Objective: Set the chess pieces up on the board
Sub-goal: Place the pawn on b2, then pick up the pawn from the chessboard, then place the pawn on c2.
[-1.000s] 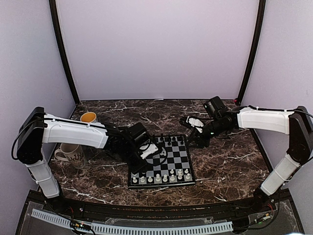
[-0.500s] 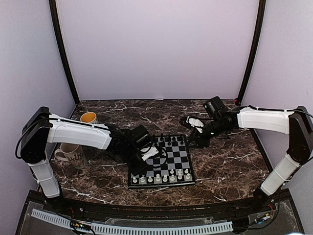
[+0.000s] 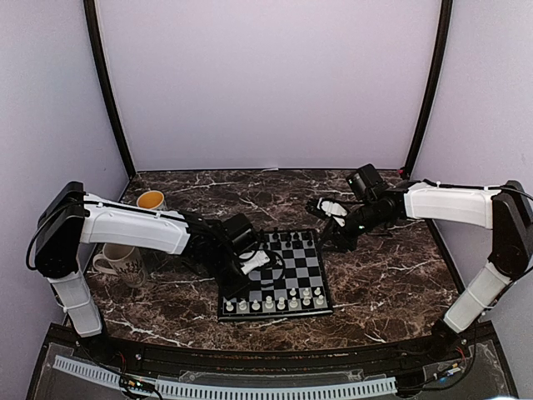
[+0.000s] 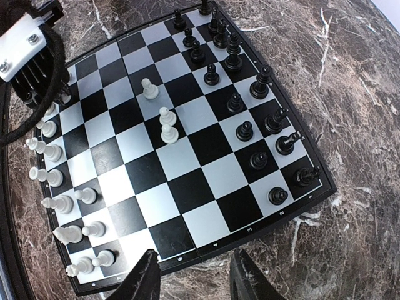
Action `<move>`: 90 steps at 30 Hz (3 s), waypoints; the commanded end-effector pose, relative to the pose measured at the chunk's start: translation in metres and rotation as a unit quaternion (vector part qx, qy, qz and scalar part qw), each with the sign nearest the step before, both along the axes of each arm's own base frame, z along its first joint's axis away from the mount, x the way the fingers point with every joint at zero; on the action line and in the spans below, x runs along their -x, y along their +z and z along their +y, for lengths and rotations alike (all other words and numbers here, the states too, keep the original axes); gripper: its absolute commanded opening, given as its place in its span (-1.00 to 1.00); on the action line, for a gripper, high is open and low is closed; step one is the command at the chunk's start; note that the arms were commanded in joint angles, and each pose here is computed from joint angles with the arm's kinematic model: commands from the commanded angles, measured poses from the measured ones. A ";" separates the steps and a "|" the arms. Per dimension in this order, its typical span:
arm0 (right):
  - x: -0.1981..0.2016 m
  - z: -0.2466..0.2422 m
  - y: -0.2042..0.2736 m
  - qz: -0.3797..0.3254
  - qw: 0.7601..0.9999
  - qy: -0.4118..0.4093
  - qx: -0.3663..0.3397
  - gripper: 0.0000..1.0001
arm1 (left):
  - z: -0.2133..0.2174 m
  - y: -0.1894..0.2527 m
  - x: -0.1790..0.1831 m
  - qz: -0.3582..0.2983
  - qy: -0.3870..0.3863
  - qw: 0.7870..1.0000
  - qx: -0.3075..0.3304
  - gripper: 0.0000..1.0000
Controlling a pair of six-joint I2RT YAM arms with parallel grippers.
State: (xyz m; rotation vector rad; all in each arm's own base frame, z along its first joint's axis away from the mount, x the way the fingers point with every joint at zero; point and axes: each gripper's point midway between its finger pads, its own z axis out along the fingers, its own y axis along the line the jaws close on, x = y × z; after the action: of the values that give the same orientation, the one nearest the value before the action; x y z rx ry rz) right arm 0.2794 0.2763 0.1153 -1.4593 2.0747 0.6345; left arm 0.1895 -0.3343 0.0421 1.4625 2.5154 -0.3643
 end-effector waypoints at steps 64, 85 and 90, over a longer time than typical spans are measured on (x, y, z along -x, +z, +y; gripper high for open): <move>-0.004 0.005 0.007 -0.009 1.000 0.008 -0.004 -0.23 | -0.011 0.041 -0.017 -0.002 -0.017 0.998 0.066 -0.93; -0.004 0.005 0.007 -0.008 1.000 0.007 -0.003 -0.22 | -0.025 0.016 0.001 0.004 -0.050 0.998 0.039 -0.92; -0.004 0.005 0.007 -0.008 1.000 0.007 -0.004 -0.23 | -0.026 0.014 0.000 0.002 -0.049 0.998 0.036 -0.91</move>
State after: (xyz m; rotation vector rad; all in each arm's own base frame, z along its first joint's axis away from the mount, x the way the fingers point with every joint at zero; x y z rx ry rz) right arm 0.2791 0.2760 0.1169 -1.4675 2.0740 0.6317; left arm 0.1869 -0.3561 0.0515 1.5486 2.4336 -0.4790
